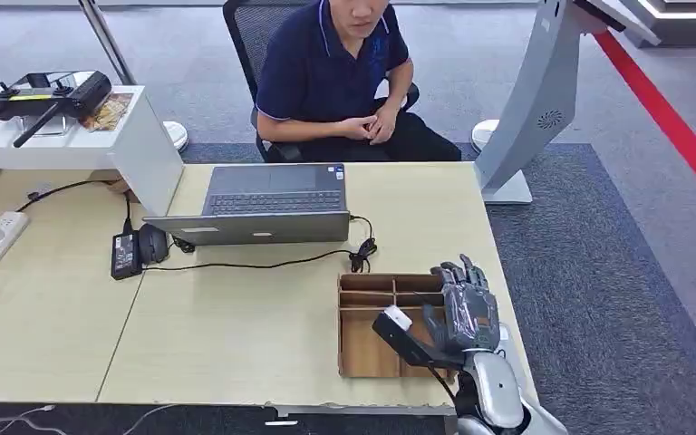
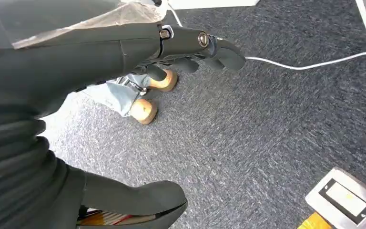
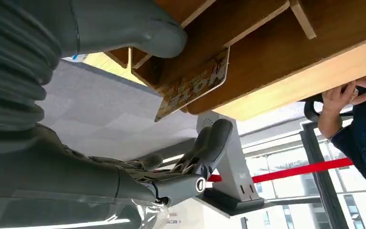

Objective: Pass the card to the sensor for recognition and then transmit it.

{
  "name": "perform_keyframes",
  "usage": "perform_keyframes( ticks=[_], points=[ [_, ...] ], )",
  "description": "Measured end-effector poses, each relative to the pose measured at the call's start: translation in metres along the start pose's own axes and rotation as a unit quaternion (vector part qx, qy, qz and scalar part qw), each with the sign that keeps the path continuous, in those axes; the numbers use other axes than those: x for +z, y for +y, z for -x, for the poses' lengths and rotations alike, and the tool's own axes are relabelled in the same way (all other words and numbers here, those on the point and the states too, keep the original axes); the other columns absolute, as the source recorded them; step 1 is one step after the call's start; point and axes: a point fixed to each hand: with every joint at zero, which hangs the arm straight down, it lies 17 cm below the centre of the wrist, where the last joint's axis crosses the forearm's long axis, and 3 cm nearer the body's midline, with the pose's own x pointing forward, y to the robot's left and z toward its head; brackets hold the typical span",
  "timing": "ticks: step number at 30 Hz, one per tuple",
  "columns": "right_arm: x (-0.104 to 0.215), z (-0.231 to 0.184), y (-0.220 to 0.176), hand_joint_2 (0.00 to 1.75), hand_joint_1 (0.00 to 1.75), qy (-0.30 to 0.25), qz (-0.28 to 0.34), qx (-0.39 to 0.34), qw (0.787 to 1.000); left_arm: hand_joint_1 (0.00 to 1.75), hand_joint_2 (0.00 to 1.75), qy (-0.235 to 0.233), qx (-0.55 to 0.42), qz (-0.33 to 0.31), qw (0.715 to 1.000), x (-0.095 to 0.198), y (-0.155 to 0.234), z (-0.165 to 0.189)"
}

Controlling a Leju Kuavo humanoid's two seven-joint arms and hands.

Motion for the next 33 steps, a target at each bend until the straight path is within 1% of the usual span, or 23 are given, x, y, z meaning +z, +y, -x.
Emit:
perform_keyframes(
  ticks=[2,4,5,6,8,9,10,11,12,21,33],
  points=[
    [0.000,0.000,0.000,1.75,0.72,0.000,0.000,0.000,1.000,0.00,1.75,0.000,0.000,0.000,1.000,0.000,0.000,0.000],
    [0.000,0.001,0.001,1.75,0.72,0.001,-0.001,0.000,1.000,0.00,1.75,0.000,0.000,0.000,1.000,0.000,0.000,0.000],
    [0.000,0.001,0.001,1.75,0.80,0.001,-0.001,0.001,1.000,0.00,1.75,0.000,-0.001,0.000,1.000,0.000,0.000,0.000],
    [0.000,0.001,0.001,1.75,0.82,0.001,-0.002,0.001,1.000,0.00,1.75,0.000,-0.001,0.000,1.000,0.000,0.000,0.000],
    [0.000,0.002,0.001,1.75,0.98,0.001,-0.002,0.003,1.000,0.00,1.75,-0.001,-0.001,0.000,1.000,0.000,0.000,0.000],
    [0.000,0.002,0.001,1.75,0.98,0.001,-0.002,0.004,1.000,0.00,1.75,-0.001,-0.001,0.000,1.000,0.000,0.000,0.000],
    [-0.001,0.003,0.000,1.75,1.15,0.001,-0.001,0.006,1.000,0.00,1.75,-0.001,-0.001,0.000,1.000,0.000,0.000,0.000],
    [-0.002,0.004,-0.001,1.75,1.62,0.003,0.000,0.007,1.000,0.00,1.75,0.000,-0.001,0.000,1.000,0.000,0.000,0.000],
    [-0.002,0.005,-0.001,1.75,1.75,0.004,0.000,0.009,1.000,0.00,1.75,0.000,-0.001,0.000,1.000,0.000,0.000,0.000],
    [-0.005,0.009,-0.008,1.75,1.75,0.005,0.014,0.029,0.999,0.00,1.75,0.000,0.000,0.000,1.000,0.000,0.000,0.000],
    [0.001,0.008,-0.012,1.75,1.75,-0.003,0.032,0.025,0.999,0.00,1.75,0.001,0.001,0.000,1.000,0.000,0.000,0.001]
  ],
)
